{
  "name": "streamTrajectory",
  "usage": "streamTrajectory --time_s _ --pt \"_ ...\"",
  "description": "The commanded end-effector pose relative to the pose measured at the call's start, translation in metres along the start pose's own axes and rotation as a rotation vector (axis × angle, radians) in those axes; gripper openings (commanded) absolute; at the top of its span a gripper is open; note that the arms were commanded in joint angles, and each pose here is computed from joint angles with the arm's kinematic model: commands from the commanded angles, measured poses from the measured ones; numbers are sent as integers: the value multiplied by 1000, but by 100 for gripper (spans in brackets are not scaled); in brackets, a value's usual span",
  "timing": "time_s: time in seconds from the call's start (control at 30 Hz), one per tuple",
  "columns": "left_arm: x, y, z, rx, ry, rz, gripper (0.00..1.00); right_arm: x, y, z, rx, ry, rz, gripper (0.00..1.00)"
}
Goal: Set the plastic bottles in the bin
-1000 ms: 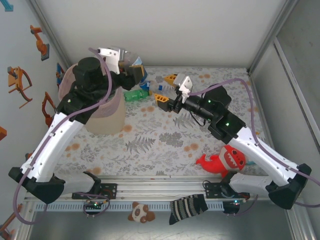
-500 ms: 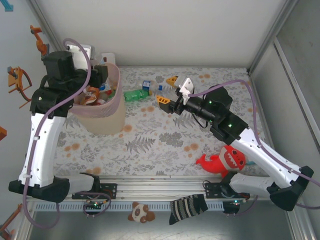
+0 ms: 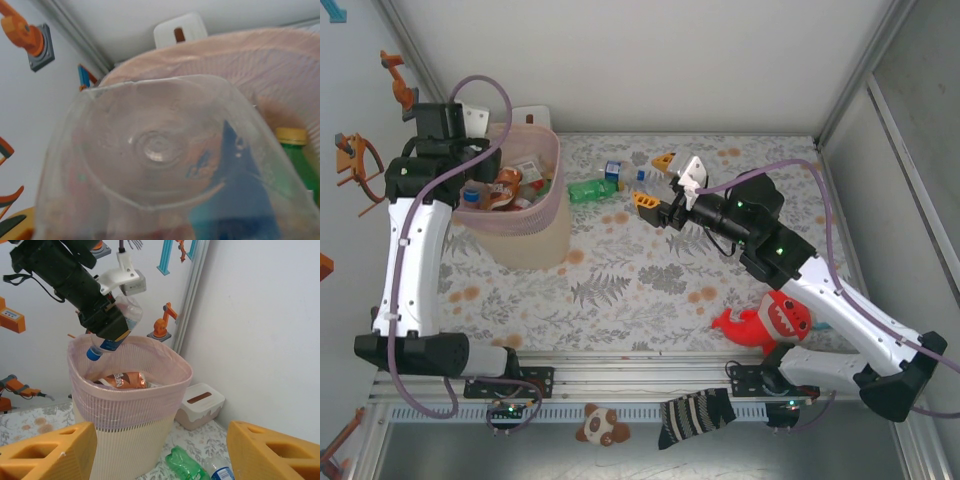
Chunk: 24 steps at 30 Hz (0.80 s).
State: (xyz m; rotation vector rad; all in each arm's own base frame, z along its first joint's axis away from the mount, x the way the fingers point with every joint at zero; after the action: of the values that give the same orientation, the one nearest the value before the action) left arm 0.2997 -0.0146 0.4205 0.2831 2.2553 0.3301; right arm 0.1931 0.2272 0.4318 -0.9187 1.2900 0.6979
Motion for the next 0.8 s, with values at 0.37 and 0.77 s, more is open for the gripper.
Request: streamTrajectory --time_s 0.37,0.77 --pt "26 14 49 20 244 -1 52 5 0 8 0 22 -26 69" --pt "38 18 91 78 338 -51 66 6 1 8 -7 24 -27 69"
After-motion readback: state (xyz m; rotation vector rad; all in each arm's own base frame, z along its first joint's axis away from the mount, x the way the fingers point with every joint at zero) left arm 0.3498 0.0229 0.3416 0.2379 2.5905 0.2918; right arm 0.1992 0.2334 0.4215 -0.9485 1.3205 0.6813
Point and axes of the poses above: each hand's point on the last joint's axis, 136 mm out from that joint toward the fingers, its own z axis out along the fingers, its own y axis along the line the jaws close on, x = y × z, the point moved 9 cm from there along -z, back along the fingers, and after that the axes turned 2 degrees about z, right-handed, at the moved point
